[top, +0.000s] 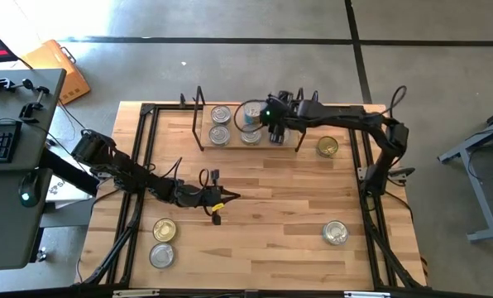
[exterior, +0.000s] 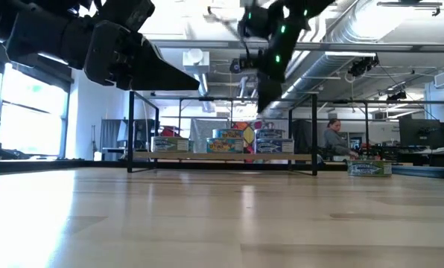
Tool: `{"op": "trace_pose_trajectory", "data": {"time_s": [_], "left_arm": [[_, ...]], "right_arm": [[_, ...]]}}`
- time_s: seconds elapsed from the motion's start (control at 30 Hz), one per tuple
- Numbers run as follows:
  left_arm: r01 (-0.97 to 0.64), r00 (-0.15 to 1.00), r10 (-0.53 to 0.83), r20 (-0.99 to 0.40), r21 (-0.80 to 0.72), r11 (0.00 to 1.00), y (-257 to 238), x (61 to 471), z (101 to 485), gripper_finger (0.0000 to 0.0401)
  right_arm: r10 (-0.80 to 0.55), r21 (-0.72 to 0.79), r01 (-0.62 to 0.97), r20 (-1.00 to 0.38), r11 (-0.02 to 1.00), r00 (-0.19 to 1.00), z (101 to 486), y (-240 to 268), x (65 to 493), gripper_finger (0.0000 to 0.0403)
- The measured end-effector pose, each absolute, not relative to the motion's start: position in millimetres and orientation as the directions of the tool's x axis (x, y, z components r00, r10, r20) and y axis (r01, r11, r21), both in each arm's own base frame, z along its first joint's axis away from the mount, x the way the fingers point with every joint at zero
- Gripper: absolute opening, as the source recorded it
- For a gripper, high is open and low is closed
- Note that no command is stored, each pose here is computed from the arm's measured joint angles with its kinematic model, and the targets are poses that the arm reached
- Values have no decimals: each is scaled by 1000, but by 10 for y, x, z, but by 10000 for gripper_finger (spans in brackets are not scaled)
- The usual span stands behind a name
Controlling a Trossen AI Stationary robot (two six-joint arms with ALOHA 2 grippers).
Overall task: Stack canned seafood by type on shelf
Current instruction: Stack the green tuna can on top of the green tuna can on the shelf
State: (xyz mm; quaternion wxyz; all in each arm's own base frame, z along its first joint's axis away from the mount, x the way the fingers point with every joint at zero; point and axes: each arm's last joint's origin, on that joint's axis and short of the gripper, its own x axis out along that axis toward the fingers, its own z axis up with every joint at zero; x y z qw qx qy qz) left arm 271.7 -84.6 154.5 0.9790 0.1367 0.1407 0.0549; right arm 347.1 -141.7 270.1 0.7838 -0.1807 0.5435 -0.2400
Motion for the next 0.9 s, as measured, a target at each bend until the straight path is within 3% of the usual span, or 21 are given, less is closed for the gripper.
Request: {"op": "trace_pose_trajectory", "data": {"time_s": [0.23, 0.5, 0.77, 0.9], "left_arm": [[-58, 955, 131, -267, 266, 962, -891, 2701, 1538, 1], [-38, 958, 109, -264, 262, 964, -951, 2682, 1542, 1], [-56, 972, 105, -208, 227, 972, -952, 2699, 1601, 1], [-71, 982, 98, -161, 165, 984, -965, 2705, 1650, 1]], "right_arm": [[-438, -439, 121, -751, 890, 494, 2798, -599, 3494, 251], [-281, -302, 72, -736, 950, 616, 2338, 546, 2973, 252], [-324, -228, 232, -613, 946, 721, 2184, 1203, 2267, 252], [-363, -298, 229, -552, 927, 751, 2212, 1273, 2109, 252]]}}
